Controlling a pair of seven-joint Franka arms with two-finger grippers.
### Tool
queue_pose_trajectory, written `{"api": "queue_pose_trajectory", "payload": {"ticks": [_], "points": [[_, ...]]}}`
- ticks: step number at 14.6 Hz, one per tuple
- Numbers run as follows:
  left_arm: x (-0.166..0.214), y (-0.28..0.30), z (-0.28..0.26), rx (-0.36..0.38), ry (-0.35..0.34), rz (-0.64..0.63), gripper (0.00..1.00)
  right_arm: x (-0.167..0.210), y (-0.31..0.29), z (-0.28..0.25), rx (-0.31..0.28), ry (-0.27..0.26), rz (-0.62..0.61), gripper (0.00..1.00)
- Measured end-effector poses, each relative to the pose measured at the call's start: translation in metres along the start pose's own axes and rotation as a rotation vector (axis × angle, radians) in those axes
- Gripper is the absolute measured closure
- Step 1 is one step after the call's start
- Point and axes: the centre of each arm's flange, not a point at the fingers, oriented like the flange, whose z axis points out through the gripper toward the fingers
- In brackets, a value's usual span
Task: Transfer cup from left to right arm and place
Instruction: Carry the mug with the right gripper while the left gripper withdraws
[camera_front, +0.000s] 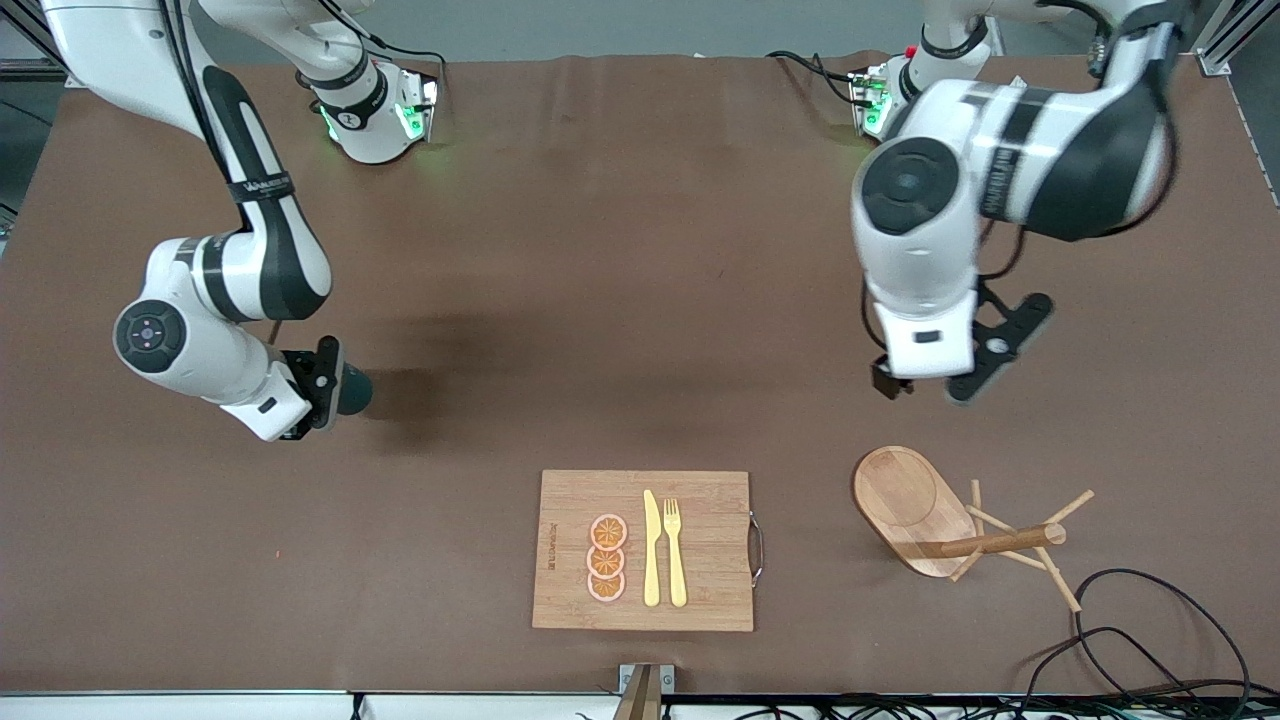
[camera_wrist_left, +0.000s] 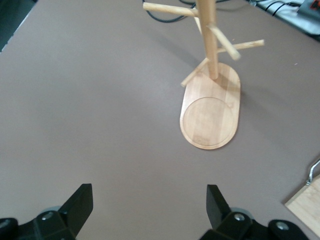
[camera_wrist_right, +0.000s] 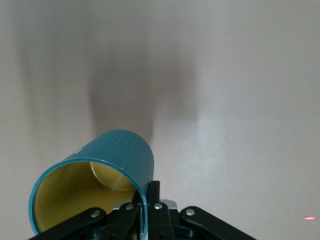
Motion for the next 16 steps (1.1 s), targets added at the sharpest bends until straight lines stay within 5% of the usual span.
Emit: {"api": "queue_pose_trajectory", "payload": {"ticks": [6, 16], "points": [[0.09, -0.065, -0.014, -0.073, -0.089, 0.218, 0.0, -0.06, -0.006, 0.007, 0.003, 0.004, -0.365, 0.96], [0.128, -0.153, -0.059, -0.246, -0.135, 0.446, 0.0, -0.062, -0.047, 0.045, -0.076, -0.06, -0.534, 0.96]]}}
